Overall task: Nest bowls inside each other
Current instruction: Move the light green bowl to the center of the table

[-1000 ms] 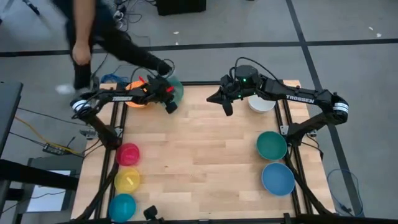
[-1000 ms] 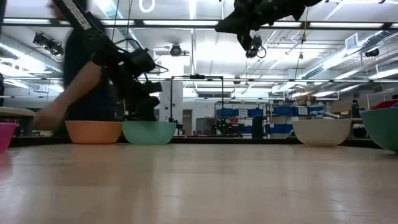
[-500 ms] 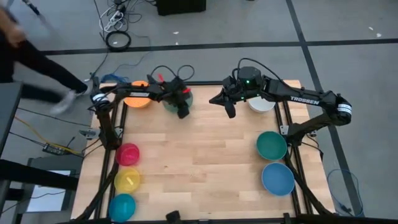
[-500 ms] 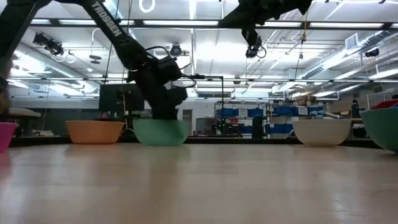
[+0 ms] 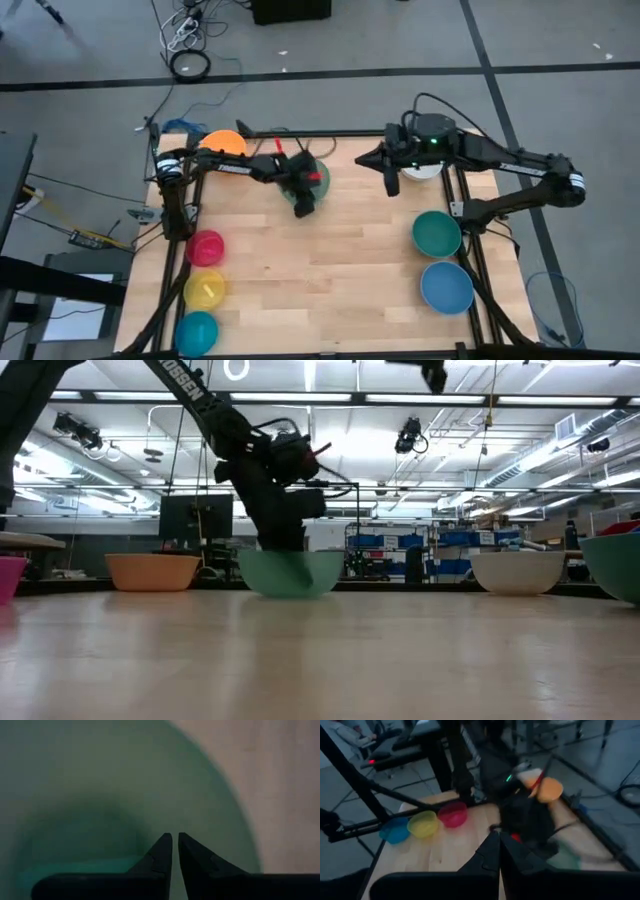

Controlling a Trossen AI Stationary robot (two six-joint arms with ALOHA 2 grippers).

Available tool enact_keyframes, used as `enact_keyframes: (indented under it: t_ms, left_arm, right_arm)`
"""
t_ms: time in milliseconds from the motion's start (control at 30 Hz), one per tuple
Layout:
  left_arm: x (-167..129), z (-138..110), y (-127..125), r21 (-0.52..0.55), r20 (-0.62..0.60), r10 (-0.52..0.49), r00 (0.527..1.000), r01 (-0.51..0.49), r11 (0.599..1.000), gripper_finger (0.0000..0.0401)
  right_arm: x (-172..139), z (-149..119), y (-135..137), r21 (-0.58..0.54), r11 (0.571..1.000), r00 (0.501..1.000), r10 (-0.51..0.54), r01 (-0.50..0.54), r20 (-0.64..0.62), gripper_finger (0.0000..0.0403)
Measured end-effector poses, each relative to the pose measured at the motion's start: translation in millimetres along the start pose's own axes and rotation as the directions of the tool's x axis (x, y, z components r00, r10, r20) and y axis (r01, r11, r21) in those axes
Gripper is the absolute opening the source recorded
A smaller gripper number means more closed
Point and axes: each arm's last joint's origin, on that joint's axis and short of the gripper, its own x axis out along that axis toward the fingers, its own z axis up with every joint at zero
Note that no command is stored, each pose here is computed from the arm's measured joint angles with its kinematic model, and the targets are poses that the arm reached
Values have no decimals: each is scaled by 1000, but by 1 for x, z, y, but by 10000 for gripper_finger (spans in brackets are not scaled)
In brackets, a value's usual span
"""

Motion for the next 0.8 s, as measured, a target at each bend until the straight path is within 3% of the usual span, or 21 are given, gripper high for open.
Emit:
enact_keyframes:
  t_ms: [233, 533, 800]
  left_arm:
    - [10, 6, -51, 37, 45, -80, 996, 78, 996, 43]
    - [16, 5, -104, 59, 76, -137, 988, 133, 989, 43]
    - [12, 11, -126, 108, 132, -77, 988, 62, 992, 43]
  right_arm:
    - [-23, -1, 16, 9, 998, 998, -66, 66, 8, 0]
    - [-22, -7, 38, -22, 998, 998, -67, 67, -1, 0]
    - [-22, -9, 50, -41, 997, 998, -63, 63, -1, 0]
